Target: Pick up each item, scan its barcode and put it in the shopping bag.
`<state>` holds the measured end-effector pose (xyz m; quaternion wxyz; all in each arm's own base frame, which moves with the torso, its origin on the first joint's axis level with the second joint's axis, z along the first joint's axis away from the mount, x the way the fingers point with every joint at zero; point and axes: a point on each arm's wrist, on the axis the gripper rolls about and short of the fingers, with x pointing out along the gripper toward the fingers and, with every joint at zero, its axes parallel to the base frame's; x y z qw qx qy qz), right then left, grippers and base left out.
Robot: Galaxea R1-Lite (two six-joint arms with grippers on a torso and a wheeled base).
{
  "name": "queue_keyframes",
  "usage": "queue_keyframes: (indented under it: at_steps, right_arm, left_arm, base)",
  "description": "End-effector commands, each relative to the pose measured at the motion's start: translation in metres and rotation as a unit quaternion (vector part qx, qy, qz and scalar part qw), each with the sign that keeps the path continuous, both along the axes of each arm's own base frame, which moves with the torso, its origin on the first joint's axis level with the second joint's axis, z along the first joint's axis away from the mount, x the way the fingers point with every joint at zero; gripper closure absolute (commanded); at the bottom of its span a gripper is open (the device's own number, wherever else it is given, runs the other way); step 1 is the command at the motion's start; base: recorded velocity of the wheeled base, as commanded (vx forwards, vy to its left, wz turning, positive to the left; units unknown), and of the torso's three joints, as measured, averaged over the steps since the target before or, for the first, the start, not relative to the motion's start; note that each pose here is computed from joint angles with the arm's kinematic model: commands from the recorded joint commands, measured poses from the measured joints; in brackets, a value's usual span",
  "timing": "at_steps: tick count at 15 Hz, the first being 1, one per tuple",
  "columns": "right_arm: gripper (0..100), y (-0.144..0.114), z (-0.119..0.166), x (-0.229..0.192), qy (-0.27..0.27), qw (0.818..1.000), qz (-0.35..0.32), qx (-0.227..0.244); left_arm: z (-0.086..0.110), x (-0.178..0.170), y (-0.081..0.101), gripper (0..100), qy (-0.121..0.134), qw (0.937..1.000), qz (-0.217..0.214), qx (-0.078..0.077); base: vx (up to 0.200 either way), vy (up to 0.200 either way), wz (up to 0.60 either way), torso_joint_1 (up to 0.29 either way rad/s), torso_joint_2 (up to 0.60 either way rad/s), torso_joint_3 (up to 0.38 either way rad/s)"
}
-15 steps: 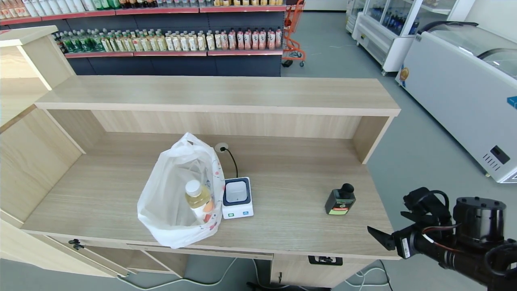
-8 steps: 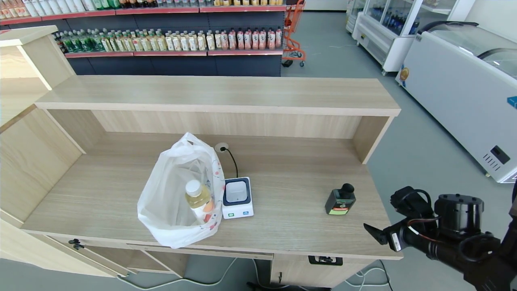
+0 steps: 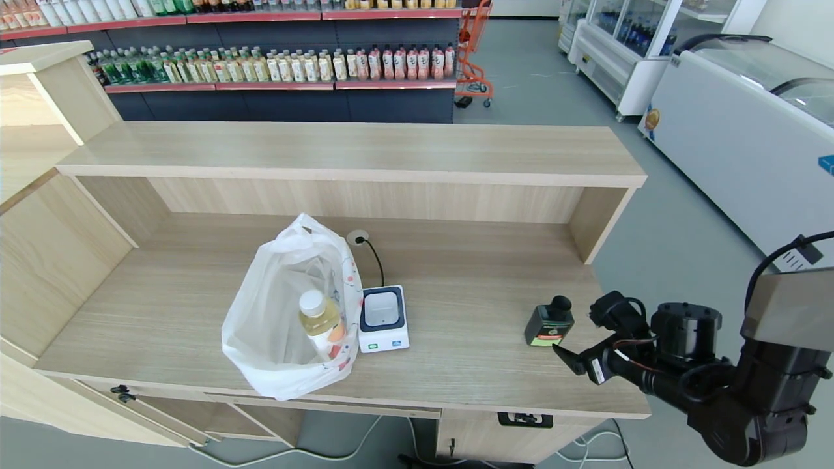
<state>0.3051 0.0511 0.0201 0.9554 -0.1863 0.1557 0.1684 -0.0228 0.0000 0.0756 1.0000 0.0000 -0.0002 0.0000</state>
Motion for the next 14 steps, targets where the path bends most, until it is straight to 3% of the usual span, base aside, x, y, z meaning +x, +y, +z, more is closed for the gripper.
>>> queue_keyframes:
  at_steps: [1,14]
  right_arm:
    - [0,0.005,-0.005,0.012,-0.011,1.0,0.01,-0.011]
    - [0,0.031,-0.025,0.049,-0.02,0.998,0.047,-0.035]
  left_arm:
    - [0.0,0.0,0.0,0,0.0,1.0,0.0,0.0]
    - [0.0,0.0,0.0,0,0.0,1.0,0.0,0.0]
  base:
    - [0.0,0.0,0.0,0.0,0.0,0.0]
    - [0.0,0.0,0.0,0.0,0.0,0.0]
